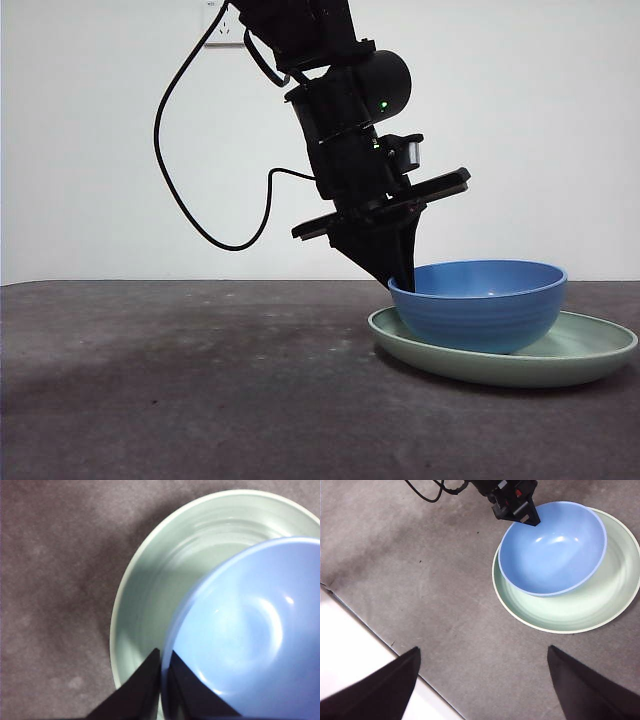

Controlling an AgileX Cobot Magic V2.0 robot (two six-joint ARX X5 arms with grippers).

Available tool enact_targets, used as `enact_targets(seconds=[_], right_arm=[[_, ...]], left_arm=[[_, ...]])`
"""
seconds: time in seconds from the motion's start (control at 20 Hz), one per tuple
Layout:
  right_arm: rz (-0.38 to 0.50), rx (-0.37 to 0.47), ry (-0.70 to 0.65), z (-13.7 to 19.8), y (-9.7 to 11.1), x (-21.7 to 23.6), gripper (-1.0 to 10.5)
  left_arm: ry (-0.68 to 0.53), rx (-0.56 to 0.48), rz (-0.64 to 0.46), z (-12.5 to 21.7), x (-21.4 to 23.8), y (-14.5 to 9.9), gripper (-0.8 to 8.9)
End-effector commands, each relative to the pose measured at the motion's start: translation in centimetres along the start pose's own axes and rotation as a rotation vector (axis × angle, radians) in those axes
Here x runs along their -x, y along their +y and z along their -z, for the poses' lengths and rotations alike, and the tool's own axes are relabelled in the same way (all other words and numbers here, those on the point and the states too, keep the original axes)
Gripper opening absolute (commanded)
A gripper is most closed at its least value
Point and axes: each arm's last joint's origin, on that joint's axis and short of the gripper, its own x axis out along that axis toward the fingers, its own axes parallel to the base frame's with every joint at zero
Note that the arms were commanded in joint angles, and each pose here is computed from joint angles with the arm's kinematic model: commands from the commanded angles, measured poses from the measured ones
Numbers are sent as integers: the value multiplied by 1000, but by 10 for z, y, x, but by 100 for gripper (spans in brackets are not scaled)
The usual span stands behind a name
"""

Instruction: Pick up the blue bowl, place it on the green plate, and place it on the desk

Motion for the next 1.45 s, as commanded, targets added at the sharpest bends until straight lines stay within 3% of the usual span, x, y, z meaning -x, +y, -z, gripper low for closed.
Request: enact_targets(seconds=[0.05, 0.6, 0.8, 1.0, 1.2, 1.45], right_arm=[[-2, 2, -16, -4, 2, 3, 408], [-3, -1, -13, -4, 2, 3, 408], [-2, 6, -24, -1, 4, 6, 408], [-1, 5, -23, -1, 4, 6, 408], [-1, 5, -23, -1, 4, 6, 408], [0, 6, -23, -1, 4, 6, 408]], left_arm=[[-21, -36, 11, -5, -7, -8, 18], [-19, -49, 10, -4, -13, -14, 48], [-21, -51, 12, -4, -15, -15, 225], [-15, -45, 10, -6, -9, -15, 228], [-58, -39, 8, -14, 23, -14, 229], [-223, -23, -1, -20, 114, -6, 229]])
